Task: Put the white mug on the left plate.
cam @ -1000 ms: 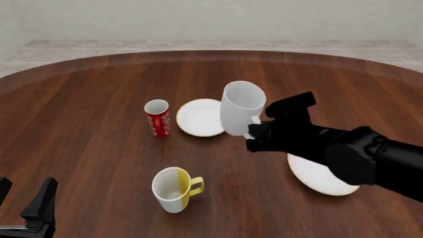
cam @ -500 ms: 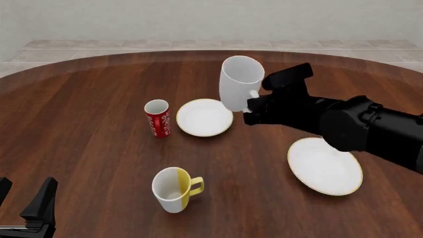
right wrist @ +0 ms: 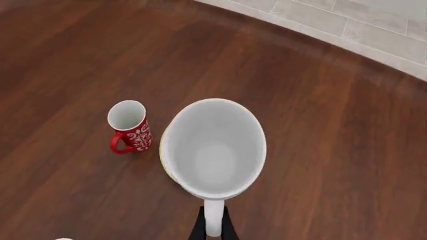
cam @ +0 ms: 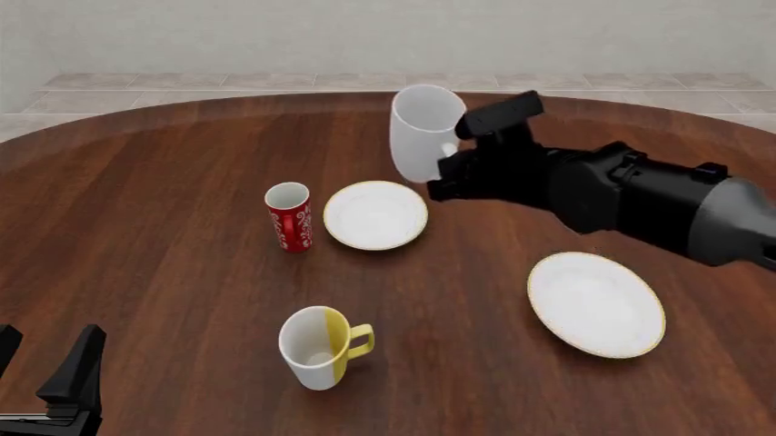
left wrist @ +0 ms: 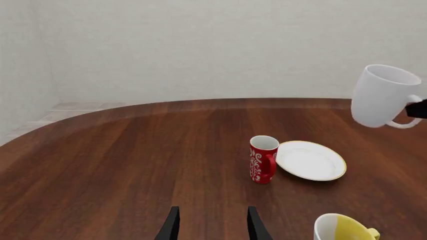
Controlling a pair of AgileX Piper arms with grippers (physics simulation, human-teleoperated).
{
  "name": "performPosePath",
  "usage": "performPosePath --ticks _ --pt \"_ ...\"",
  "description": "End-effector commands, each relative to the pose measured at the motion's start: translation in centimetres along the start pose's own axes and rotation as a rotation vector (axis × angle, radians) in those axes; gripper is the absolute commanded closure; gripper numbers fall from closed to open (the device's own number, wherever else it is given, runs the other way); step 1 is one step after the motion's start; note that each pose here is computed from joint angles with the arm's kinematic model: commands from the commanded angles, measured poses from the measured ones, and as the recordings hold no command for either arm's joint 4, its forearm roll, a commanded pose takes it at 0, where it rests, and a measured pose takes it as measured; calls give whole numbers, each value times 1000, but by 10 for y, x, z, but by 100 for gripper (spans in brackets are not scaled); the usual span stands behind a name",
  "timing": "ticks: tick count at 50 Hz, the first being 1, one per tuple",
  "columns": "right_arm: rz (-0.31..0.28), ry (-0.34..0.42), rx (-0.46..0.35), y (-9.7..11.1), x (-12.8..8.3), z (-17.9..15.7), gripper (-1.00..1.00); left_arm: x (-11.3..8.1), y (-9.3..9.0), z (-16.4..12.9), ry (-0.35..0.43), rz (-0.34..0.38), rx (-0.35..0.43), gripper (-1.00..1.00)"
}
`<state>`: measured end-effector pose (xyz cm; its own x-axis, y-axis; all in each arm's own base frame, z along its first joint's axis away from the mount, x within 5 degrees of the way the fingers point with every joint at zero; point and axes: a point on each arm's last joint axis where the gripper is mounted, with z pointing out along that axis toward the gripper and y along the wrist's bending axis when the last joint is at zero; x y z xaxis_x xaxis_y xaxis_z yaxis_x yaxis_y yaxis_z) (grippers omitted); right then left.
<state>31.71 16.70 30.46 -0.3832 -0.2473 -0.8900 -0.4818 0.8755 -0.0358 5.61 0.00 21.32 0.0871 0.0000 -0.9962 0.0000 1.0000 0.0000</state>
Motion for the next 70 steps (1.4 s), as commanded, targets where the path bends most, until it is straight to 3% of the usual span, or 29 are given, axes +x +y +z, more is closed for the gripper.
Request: performPosePath --ticks 1,20,53,70 --pt "-9 0 6 -3 -8 18 100 0 0 0 0 0 0 -100" --pt "-7 16 23 -11 -9 44 100 0 0 0 0 0 0 -100" --pt "-4 28 -4 1 -16 82 100 0 0 0 0 0 0 -100" --pt "1 46 -14 6 -8 99 100 0 0 0 0 0 0 -100"
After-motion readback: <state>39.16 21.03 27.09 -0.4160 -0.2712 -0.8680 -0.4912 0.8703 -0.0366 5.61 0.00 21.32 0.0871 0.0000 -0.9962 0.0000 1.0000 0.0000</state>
